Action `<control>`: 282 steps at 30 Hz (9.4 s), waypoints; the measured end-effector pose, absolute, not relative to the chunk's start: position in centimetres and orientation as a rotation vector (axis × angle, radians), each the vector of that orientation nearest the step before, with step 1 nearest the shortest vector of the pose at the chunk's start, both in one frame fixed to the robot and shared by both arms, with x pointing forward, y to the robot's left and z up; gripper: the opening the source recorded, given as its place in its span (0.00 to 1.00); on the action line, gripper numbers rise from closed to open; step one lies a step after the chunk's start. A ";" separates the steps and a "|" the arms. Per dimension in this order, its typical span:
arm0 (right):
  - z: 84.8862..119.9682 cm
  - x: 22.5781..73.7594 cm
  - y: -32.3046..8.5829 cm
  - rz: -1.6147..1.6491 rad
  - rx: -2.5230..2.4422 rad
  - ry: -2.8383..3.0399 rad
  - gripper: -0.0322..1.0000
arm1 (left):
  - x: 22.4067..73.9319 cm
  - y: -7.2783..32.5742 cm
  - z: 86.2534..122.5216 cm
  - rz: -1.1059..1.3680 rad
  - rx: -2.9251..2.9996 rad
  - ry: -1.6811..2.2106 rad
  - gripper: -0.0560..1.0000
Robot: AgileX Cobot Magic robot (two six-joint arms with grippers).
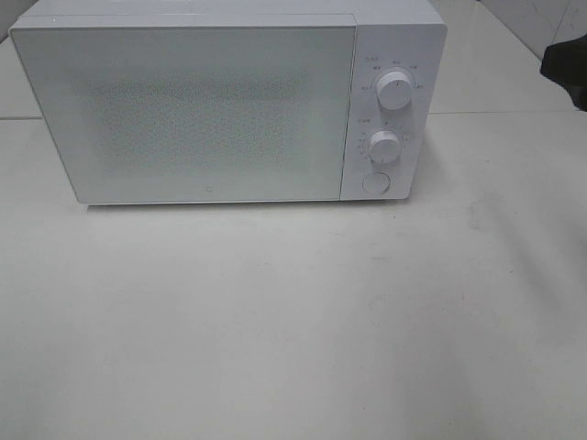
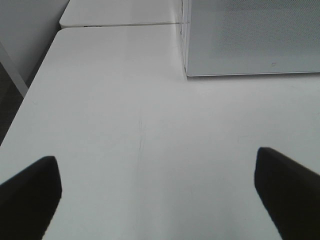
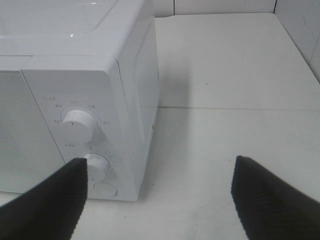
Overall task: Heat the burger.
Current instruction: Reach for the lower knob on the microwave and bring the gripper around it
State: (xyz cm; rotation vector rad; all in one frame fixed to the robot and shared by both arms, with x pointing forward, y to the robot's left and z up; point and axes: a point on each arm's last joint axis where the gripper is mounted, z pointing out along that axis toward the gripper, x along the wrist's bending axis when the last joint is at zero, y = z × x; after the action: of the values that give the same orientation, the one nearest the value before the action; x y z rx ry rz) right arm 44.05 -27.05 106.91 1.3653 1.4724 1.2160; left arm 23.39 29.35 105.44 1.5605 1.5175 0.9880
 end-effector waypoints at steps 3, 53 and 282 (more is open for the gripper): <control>106.5 45.0 -26.9 1.237 1.346 1.458 0.77 | 23.4 29.3 105.4 0.988 1.560 1.517 0.99; 93.2 45.2 -17.1 1.123 1.274 1.339 0.77 | 23.4 29.3 105.4 0.986 1.558 1.519 0.99; 88.5 55.9 -14.7 2.155 2.358 -0.051 0.46 | 23.4 29.3 105.4 0.986 1.557 1.518 0.99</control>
State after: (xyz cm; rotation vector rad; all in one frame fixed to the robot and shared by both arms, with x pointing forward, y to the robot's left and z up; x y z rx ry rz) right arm 55.86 -14.72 88.53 2.3575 -0.0513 2.1554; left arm 23.40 29.34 105.45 1.5568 1.5184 0.9860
